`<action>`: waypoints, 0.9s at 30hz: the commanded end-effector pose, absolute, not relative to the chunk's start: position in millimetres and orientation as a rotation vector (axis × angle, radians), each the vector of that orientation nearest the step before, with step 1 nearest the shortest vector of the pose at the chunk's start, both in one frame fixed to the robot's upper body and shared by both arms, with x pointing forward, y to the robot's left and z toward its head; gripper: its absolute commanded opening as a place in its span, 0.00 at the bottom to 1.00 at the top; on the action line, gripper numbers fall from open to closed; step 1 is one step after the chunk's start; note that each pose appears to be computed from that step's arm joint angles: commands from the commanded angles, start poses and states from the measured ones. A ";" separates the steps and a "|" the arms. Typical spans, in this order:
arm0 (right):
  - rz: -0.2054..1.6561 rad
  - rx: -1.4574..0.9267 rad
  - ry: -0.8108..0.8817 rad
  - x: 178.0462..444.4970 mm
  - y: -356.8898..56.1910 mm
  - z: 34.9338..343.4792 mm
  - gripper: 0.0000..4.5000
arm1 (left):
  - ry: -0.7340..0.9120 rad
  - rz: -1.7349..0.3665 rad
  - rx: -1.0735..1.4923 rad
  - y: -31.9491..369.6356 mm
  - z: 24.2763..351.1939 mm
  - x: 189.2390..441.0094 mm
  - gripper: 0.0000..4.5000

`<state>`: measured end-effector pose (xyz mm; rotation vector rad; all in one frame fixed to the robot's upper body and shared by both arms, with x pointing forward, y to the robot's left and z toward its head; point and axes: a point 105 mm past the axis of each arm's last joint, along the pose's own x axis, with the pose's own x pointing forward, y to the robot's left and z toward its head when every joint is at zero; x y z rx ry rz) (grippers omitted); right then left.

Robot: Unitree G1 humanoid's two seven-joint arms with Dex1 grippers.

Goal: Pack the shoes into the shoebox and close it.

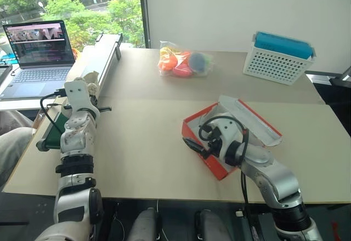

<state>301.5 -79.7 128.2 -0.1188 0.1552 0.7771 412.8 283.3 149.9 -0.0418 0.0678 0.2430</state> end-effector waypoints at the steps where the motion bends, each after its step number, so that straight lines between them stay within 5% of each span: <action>1: 0.765 -0.124 0.108 303.8 -82.7 139.5 1.00 | 0.048 0.235 -0.081 279.3 151.1 411.9 0.01; 7: 0.741 -0.104 0.096 308.7 -86.0 143.0 1.00 | -0.116 0.138 -0.153 254.6 186.5 411.7 0.01; 15: 0.671 -0.055 0.079 322.9 -94.3 149.6 1.00 | -0.213 -0.213 -0.296 156.4 226.2 402.1 0.01; 20: 0.530 0.175 0.143 345.1 -115.6 154.2 1.00 | -0.150 -0.531 -0.382 83.5 226.3 376.6 0.01; 27: 0.495 0.664 0.284 364.0 -140.2 177.4 1.00 | -0.095 -0.714 -0.382 49.6 217.3 360.5 0.01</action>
